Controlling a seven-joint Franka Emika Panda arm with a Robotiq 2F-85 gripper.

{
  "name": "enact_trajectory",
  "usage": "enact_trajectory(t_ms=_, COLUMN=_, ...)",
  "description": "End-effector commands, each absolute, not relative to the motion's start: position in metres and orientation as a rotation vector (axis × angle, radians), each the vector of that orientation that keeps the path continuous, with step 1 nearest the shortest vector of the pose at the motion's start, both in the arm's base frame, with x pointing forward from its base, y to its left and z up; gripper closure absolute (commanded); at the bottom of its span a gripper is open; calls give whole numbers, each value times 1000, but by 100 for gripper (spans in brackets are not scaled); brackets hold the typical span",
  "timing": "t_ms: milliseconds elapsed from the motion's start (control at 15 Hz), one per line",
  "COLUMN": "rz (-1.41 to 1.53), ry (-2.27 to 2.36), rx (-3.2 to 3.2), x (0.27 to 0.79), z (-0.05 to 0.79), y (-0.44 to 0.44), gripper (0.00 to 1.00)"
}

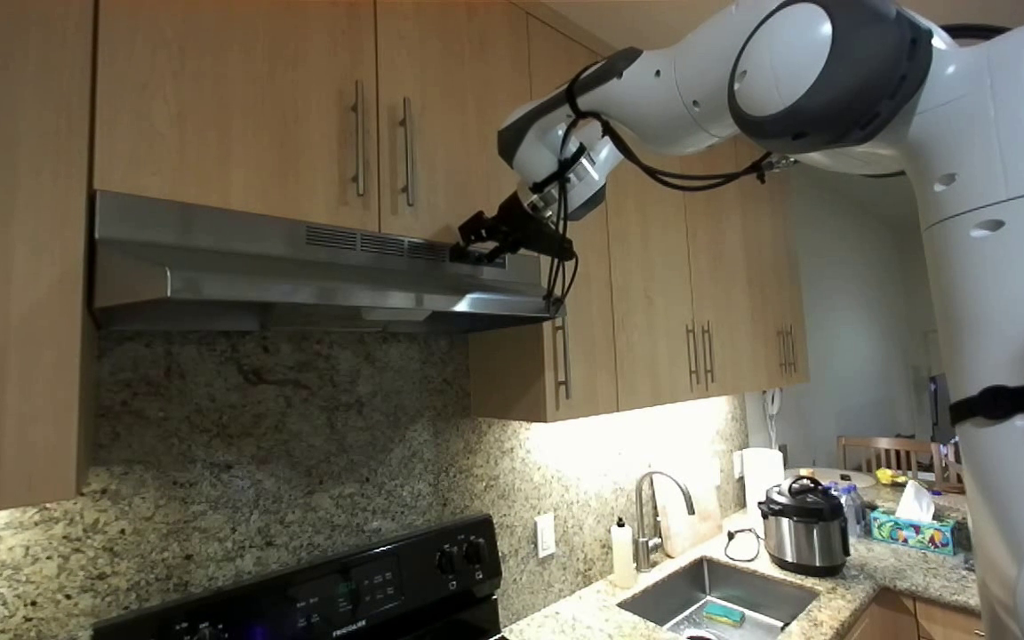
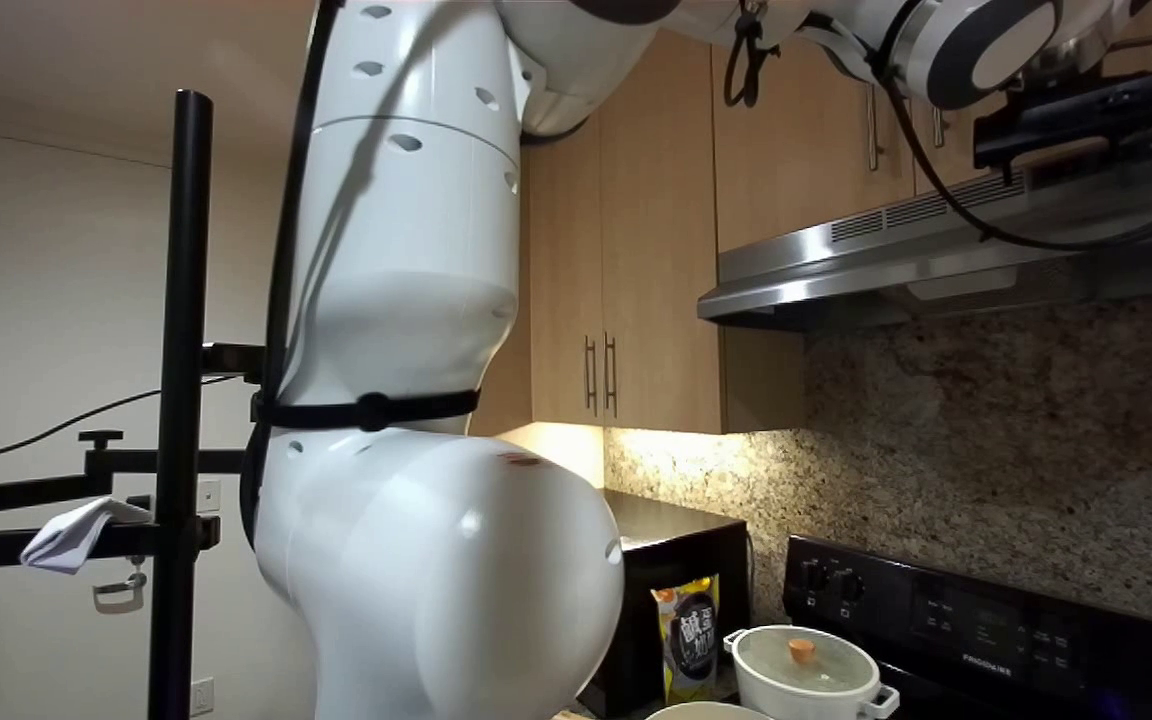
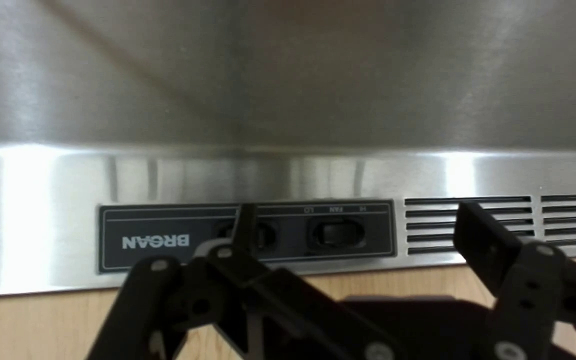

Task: Turn on the stove light

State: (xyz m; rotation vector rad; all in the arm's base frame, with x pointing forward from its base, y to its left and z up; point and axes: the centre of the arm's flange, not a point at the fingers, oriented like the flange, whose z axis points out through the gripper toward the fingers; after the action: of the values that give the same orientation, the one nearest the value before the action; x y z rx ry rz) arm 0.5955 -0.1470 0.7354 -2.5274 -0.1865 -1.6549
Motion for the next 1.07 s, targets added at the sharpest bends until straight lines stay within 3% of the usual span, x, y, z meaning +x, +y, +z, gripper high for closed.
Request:
enact_trajectory(t_ms=0, rz=-1655, ry=-225, rx=-2509, x=602, z=740, y=-147, gripper=0)
enact_trajectory(t_ms=1000, rz=-1629, ry=-281, rx=-2498, x=614, z=750, y=-140, gripper=0)
